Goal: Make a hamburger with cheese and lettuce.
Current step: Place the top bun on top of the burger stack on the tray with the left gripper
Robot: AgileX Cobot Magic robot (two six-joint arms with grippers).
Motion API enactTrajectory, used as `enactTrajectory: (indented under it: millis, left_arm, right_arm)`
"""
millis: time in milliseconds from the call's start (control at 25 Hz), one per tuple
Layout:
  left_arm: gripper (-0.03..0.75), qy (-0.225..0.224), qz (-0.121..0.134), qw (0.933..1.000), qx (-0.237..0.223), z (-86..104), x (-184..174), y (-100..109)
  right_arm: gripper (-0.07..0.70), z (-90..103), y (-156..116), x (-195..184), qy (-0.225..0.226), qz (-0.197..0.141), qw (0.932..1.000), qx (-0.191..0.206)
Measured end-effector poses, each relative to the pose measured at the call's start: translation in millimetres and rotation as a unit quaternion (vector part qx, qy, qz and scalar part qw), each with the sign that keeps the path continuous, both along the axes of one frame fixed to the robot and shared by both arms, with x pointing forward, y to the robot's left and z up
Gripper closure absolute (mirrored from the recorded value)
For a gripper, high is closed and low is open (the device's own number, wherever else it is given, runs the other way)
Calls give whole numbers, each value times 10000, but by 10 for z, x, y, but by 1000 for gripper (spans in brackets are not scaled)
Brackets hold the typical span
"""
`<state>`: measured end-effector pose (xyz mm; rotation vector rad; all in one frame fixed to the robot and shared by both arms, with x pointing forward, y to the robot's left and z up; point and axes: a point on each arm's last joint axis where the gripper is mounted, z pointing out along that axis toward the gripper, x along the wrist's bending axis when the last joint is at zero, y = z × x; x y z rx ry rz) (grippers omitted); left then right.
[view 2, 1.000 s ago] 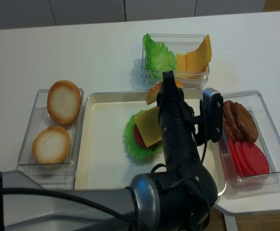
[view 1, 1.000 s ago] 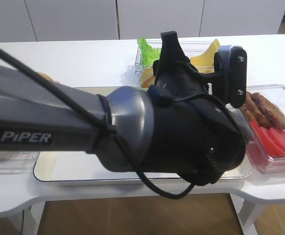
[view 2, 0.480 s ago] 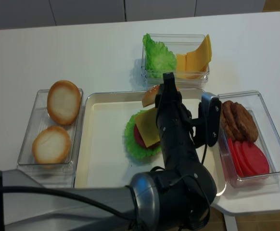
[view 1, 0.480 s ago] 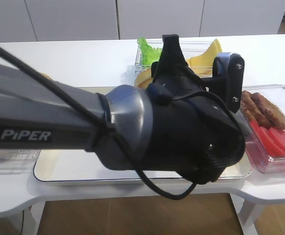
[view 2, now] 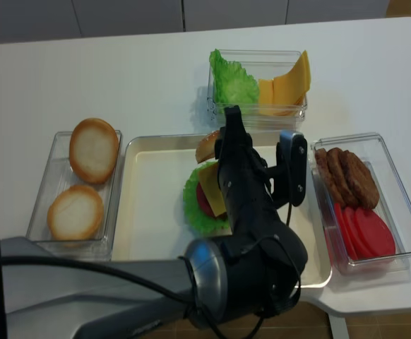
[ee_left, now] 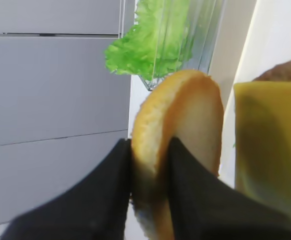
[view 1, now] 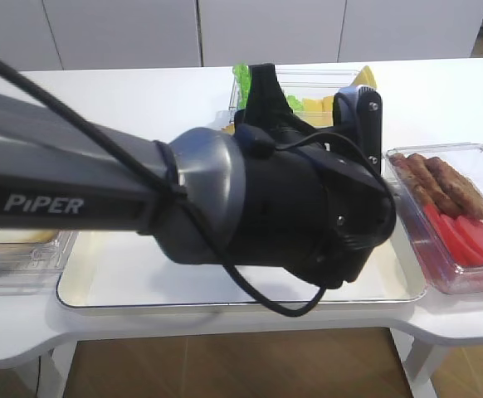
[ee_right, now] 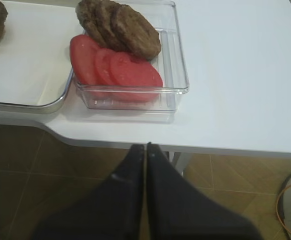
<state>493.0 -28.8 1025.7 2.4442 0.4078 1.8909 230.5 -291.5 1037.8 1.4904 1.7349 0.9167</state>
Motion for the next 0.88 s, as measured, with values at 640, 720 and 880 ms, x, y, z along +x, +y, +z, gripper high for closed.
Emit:
enactTrajectory:
  millis: [640,720,880]
  left_arm:
    - [558,22,-126,9999,28,-23,-84,-52]
    - [558,28,-118,9999,14,-25,-84,-51]
    - [558,23,-106,9999,-30,-25,-84,-51]
  right_arm:
    - [607,0,0,0,0,0,10000,0]
    - [607,0,0,0,0,0,10000,0]
    - [607,0,0,0,0,0,10000,0]
